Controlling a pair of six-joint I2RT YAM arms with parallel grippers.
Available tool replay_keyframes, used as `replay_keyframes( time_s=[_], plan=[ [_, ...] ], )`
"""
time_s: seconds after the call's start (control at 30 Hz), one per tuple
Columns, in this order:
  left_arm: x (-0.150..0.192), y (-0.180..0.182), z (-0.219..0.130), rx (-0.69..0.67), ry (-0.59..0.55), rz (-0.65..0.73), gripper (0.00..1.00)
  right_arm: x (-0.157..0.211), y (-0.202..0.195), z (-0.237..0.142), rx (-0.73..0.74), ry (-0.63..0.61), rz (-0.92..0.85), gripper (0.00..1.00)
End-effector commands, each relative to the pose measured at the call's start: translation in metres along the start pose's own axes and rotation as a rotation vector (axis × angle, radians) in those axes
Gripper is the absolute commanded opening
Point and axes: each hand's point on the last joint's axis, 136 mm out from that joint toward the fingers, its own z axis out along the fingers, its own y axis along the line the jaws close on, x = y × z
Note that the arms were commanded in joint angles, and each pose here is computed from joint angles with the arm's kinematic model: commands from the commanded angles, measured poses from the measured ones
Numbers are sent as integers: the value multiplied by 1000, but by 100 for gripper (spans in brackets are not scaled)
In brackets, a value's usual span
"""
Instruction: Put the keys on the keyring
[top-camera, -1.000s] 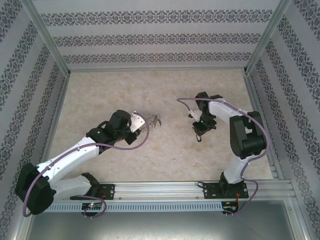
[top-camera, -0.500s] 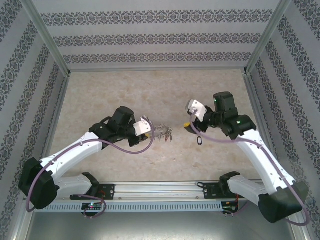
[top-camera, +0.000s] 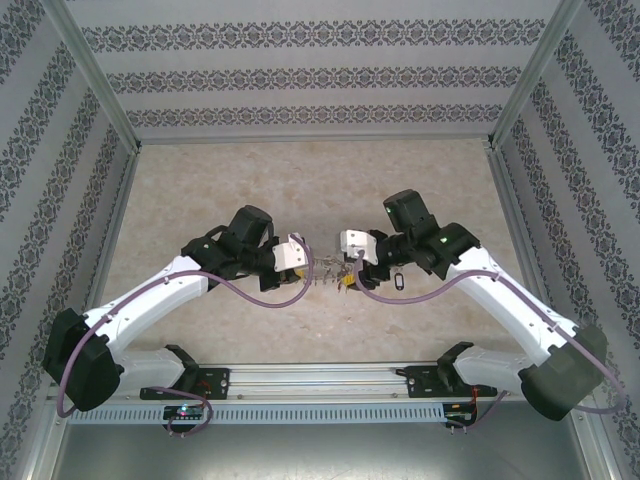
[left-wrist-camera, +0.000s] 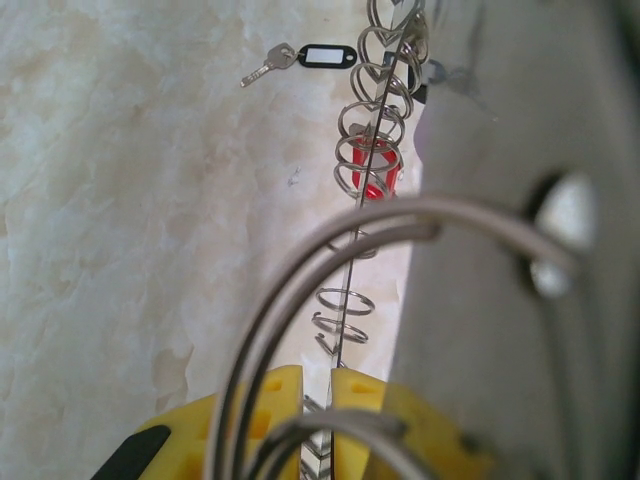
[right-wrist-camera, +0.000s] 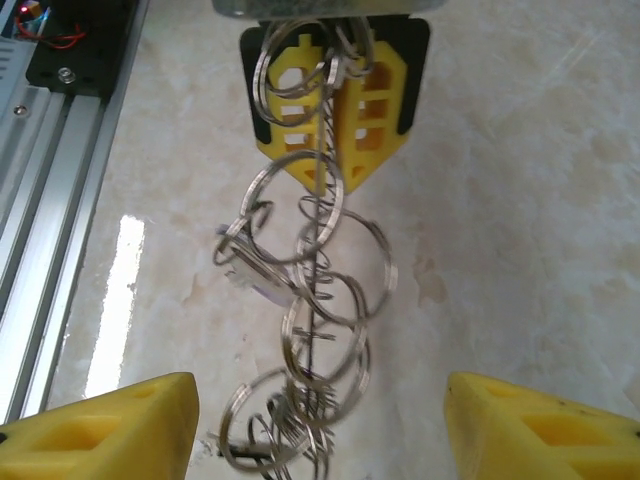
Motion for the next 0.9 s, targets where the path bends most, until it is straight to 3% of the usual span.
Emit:
replay_keyframes(
  time_s=[0.0,0.07,0.3,0.37,0.4,0.47,0.5,0.67,0.87],
  plan=[
    [-17,3,-10,6,-52,27,0,-7,3,5,-14,5,-25,64],
    [-18,3,-11,1,-61,24,0,-4,1,12,-7,30,-22,58],
    [-20,4,-14,-13,-67,29,2,-5,-7,20,15,59,-22,16],
    [-21,3,-15,-16,-73,27,9,-6,-8,20,16,57,-24,6],
    [-23,3,-18,-21,-79,28,18,-7,-9,19,18,51,-23,3],
    [-25,3,-23,-36,-95,28,37,-11,-9,17,23,25,-20,0],
    [-27,2,-27,-44,-109,27,41,-14,-10,15,30,-1,-13,0],
    [-41,1,-54,-108,-223,14,46,-28,-15,-4,80,-166,20,0],
    [-56,1,-78,-187,-335,28,44,-35,-10,-20,85,-286,24,0]
  ],
)
